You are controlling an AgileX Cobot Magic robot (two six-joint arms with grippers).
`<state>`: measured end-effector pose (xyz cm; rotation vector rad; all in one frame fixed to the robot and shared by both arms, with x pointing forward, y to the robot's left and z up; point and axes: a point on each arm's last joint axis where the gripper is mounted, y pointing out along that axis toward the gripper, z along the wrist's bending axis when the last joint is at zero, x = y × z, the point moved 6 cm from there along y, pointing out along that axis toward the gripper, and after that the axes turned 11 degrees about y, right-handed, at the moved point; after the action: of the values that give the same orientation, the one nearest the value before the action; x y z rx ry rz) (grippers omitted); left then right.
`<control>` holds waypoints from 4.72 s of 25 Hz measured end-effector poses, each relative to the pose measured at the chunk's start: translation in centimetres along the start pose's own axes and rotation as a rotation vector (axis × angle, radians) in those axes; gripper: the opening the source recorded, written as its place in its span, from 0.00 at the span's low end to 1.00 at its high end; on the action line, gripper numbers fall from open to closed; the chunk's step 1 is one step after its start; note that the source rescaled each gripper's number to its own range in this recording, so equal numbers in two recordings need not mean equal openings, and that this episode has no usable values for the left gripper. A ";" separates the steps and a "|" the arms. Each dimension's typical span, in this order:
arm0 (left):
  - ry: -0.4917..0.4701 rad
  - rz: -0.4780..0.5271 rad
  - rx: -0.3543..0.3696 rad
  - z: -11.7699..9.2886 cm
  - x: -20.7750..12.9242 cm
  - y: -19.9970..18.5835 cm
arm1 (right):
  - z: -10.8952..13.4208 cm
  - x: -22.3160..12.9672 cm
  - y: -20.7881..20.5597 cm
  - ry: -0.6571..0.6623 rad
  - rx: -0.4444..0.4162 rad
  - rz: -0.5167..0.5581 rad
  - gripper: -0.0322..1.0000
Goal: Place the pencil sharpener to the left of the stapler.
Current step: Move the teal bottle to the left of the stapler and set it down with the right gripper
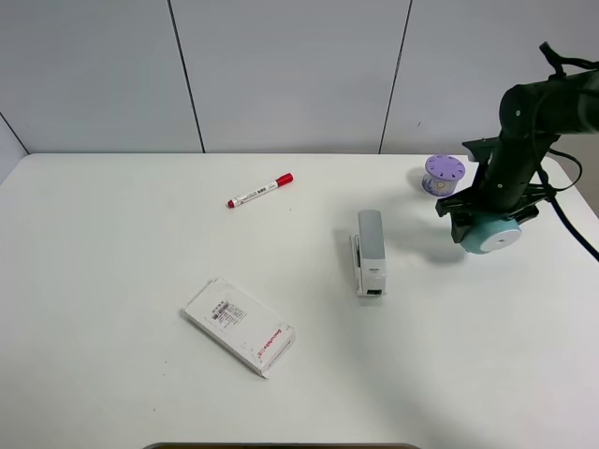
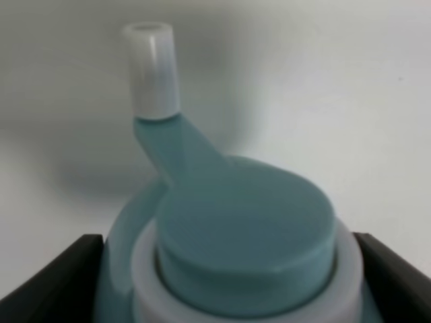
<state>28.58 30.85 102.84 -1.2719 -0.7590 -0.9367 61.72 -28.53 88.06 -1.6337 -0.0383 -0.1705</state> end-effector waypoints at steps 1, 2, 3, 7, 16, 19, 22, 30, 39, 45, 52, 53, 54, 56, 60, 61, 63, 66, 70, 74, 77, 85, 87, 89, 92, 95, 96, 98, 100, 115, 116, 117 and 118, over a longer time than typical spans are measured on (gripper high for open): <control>0.000 0.000 0.000 0.0 0.0 0.0 | 0.0 0.1 -0.6 0.005 0.007 -0.015 0.04; 0.000 0.000 0.000 0.0 0.0 0.0 | 0.1 0.2 -1.1 0.011 0.015 -0.027 0.04; 0.000 0.000 0.000 0.0 0.0 0.0 | 0.1 0.2 -1.7 0.016 0.022 -0.041 0.04; 0.000 0.000 0.000 0.0 0.0 0.0 | 0.2 0.4 -3.9 0.030 0.043 -0.099 0.04; 0.000 0.000 0.000 0.0 0.0 0.0 | 1.3 1.2 -8.3 0.075 0.134 -0.134 0.04; 0.000 0.000 0.000 0.0 0.0 0.0 | 3.6 2.5 -11.5 0.013 0.176 -0.181 0.04; 0.000 0.000 0.000 0.0 0.0 0.0 | 6.6 3.1 -14.3 -0.060 0.217 -0.242 0.04; 0.000 0.000 0.000 0.0 0.0 0.0 | 15.2 2.1 -18.0 -0.258 0.305 -0.320 0.04; 0.000 0.000 0.000 0.0 0.0 0.0 | 23.4 -1.2 -12.9 -0.441 0.303 -0.186 0.04; 0.000 0.000 0.000 0.0 0.0 0.0 | 26.7 -3.4 -8.3 -0.520 0.271 -0.086 0.04; 0.000 0.000 0.000 0.0 0.0 0.0 | 28.0 -4.7 -4.3 -0.553 0.234 -0.004 0.04; 0.000 0.000 0.000 0.0 0.0 0.0 | 28.1 -4.8 -4.0 -0.555 0.230 0.004 0.04; 0.000 0.000 0.000 0.0 0.0 0.0 | 28.1 -4.9 -3.6 -0.555 0.226 0.011 0.04; 0.000 0.000 0.000 0.0 0.0 0.0 | 28.2 -4.9 -3.2 -0.561 0.223 0.017 0.04; 0.000 0.000 0.000 0.0 0.0 0.0 | 28.4 -5.2 -2.5 -0.571 0.229 0.041 0.04; 0.000 0.000 0.000 0.0 0.0 0.0 | 28.4 -5.4 -2.1 -0.574 0.226 0.054 0.04; 0.000 0.000 0.000 0.0 0.0 0.0 | 28.3 -5.7 -1.4 -0.580 0.216 0.079 0.04; 0.000 0.000 0.000 0.0 0.0 0.0 | 28.2 -6.0 -0.5 -0.581 0.202 0.108 0.04; 0.000 0.000 0.000 0.0 0.0 0.0 | 28.2 -6.1 0.0 -0.581 0.198 0.118 0.04; 0.000 0.000 0.000 0.0 0.0 0.0 | 28.2 -6.3 1.1 -0.582 0.186 0.140 0.04; 0.000 0.000 0.000 0.0 0.0 0.0 | 28.2 -6.5 2.0 -0.582 0.177 0.157 0.04; 0.000 0.000 0.000 0.0 0.0 0.0 | 28.2 -6.6 3.0 -0.582 0.170 0.171 0.04; 0.000 0.000 0.000 0.0 0.0 0.0 | 28.2 -6.6 3.0 -0.582 0.170 0.170 0.04; 0.000 0.000 0.000 0.0 0.0 0.0 | 28.3 -6.6 3.0 -0.581 0.171 0.169 0.04; 0.000 0.000 0.000 0.0 0.0 0.0 | 28.3 -6.6 3.0 -0.581 0.171 0.168 0.04; 0.000 0.000 0.000 0.0 0.0 0.0 | 28.3 -6.6 3.0 -0.581 0.171 0.168 0.04; 0.000 0.000 0.000 0.0 0.0 0.0 | 28.3 -6.6 3.0 -0.581 0.171 0.168 0.04; 0.000 0.000 0.000 0.0 0.0 0.0 | 28.3 -6.6 3.0 -0.581 0.171 0.168 0.04; 0.000 0.000 0.000 0.0 0.0 0.0 | 28.3 -6.6 3.0 -0.581 0.171 0.168 0.04; 0.000 0.000 0.000 0.0 0.0 0.0 | 28.5 -6.4 3.1 -0.577 0.182 0.154 0.67; 0.000 0.000 0.000 0.0 0.0 0.0 | 28.5 -6.5 3.1 -0.577 0.181 0.154 0.67; 0.000 0.000 0.000 0.0 0.0 0.0 | 28.5 -6.5 3.1 -0.577 0.181 0.154 0.68; 0.000 0.000 0.000 0.0 0.0 0.0 | 28.5 -6.5 3.1 -0.577 0.181 0.154 0.69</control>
<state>28.58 30.85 102.84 -1.2719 -0.7590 -0.9367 58.24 0.08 82.38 -1.4510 -0.3571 0.4157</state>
